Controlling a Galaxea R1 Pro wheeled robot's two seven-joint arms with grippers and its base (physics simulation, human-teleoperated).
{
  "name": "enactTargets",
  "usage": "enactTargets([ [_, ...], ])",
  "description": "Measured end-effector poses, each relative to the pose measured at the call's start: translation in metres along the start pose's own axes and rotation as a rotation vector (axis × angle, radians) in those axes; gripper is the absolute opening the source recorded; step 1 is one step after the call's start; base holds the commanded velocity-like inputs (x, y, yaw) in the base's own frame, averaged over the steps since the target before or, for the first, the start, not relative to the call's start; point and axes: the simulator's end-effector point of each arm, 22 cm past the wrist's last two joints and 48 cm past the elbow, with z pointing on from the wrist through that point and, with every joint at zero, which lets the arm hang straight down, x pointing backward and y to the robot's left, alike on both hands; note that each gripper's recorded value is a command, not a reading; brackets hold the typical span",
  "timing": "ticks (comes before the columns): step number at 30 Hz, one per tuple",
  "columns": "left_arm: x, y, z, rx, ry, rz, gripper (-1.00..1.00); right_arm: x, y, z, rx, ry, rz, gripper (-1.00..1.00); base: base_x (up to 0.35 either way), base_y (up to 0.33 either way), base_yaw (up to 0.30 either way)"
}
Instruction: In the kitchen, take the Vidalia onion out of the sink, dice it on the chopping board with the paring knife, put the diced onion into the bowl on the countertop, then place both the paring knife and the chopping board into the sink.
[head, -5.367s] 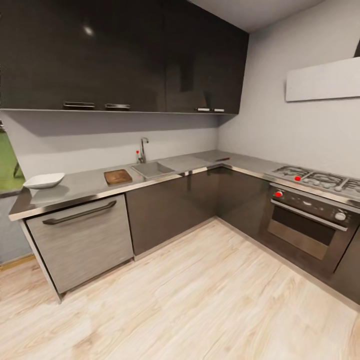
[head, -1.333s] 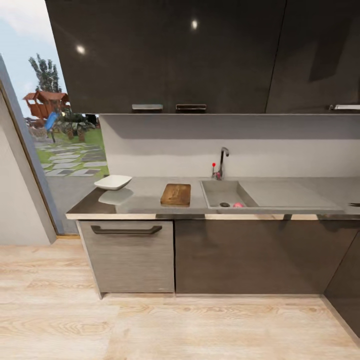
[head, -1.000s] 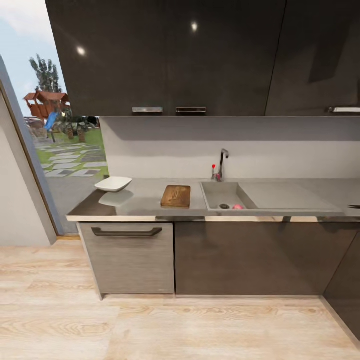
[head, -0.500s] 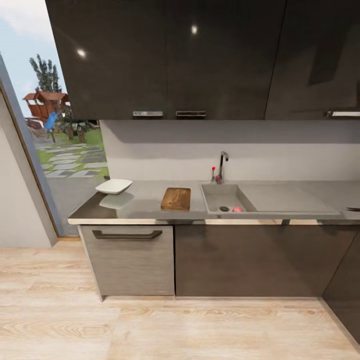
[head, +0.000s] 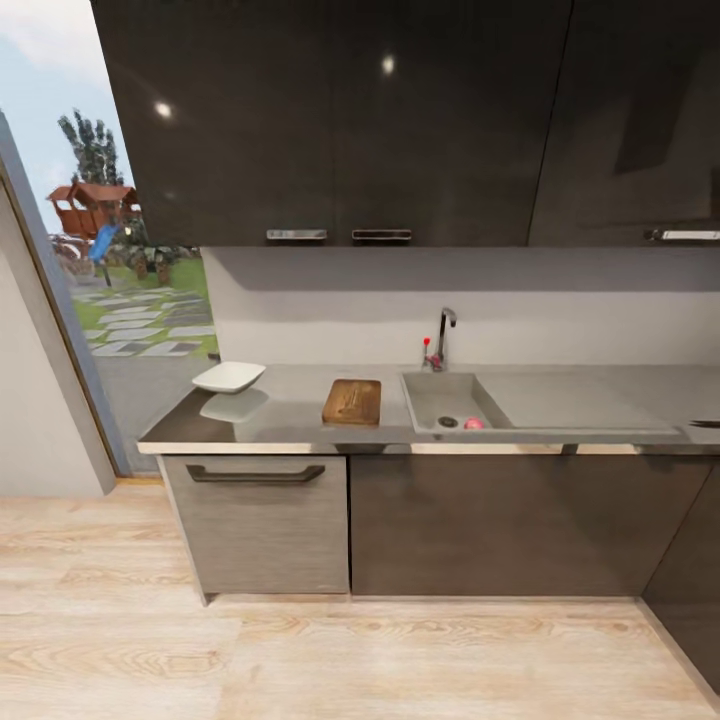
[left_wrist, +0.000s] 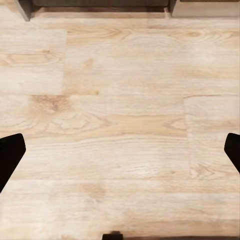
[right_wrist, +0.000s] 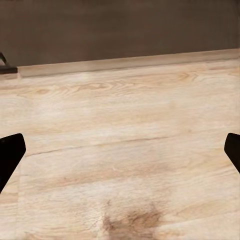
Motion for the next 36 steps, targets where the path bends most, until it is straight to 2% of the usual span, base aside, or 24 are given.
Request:
enactTargets([
  [20, -0.014, 0.0, -0.021, 0.0, 0.001, 0.0, 1.0, -0.018, -0.003, -0.018, 0.0, -0.001, -0.004, 1.0, 0.0, 0.0, 0.0],
  [36, -0.015, 0.0, -0.021, 0.001, 0.0, 0.001, 1.0, -0.019, -0.005, -0.018, -0.001, -0.004, -0.01, 1.0, 0.0, 0.0, 0.0],
])
